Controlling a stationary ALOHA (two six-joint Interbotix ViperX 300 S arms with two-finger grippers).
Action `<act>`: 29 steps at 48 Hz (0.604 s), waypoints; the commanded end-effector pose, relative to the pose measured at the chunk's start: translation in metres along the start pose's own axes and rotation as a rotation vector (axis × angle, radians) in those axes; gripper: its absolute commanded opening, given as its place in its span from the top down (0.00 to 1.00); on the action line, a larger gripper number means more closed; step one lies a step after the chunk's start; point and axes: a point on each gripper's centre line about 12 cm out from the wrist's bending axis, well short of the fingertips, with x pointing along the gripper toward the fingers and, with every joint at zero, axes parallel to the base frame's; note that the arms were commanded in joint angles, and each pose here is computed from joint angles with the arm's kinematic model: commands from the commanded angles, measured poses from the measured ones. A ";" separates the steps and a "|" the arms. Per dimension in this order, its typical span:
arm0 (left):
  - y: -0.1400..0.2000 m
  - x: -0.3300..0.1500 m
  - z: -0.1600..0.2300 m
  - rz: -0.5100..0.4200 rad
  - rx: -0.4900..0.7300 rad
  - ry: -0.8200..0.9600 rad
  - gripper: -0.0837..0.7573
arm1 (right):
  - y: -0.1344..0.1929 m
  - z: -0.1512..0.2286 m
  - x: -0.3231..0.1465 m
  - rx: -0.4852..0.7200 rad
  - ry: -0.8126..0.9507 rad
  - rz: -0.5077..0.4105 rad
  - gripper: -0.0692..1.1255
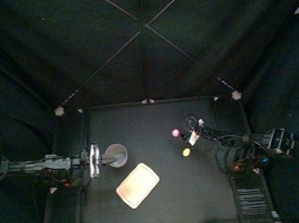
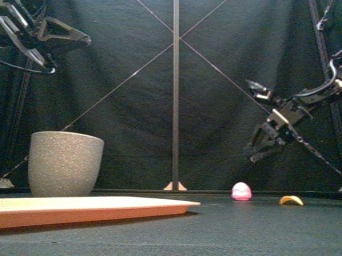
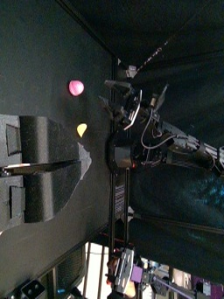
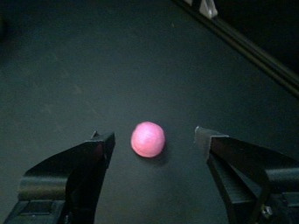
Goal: Pick the pink ball then place it in the grey bowl
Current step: Pick the pink ball
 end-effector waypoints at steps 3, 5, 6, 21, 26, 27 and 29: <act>0.003 0.001 0.004 0.014 0.002 -0.012 0.87 | 0.000 0.005 0.024 -0.012 0.038 0.003 0.06; 0.003 0.001 0.004 0.015 0.002 -0.012 0.87 | 0.002 0.004 0.031 -0.016 0.061 0.007 0.06; 0.003 0.001 0.004 0.015 0.002 -0.012 0.87 | 0.003 0.002 0.034 -0.018 0.077 0.011 0.06; 0.005 0.000 -0.002 0.025 -0.004 0.003 0.87 | 0.004 -0.010 0.057 -0.032 0.218 0.012 0.10; 0.006 -0.001 -0.006 0.029 -0.011 0.011 0.86 | 0.006 -0.008 0.057 -0.043 0.215 0.019 0.20; 0.006 -0.001 -0.006 0.032 -0.014 0.012 0.86 | 0.007 -0.007 0.057 -0.045 0.212 0.021 0.23; 0.006 -0.001 -0.007 0.033 -0.018 0.012 0.87 | 0.009 -0.005 0.057 -0.046 0.205 0.024 0.31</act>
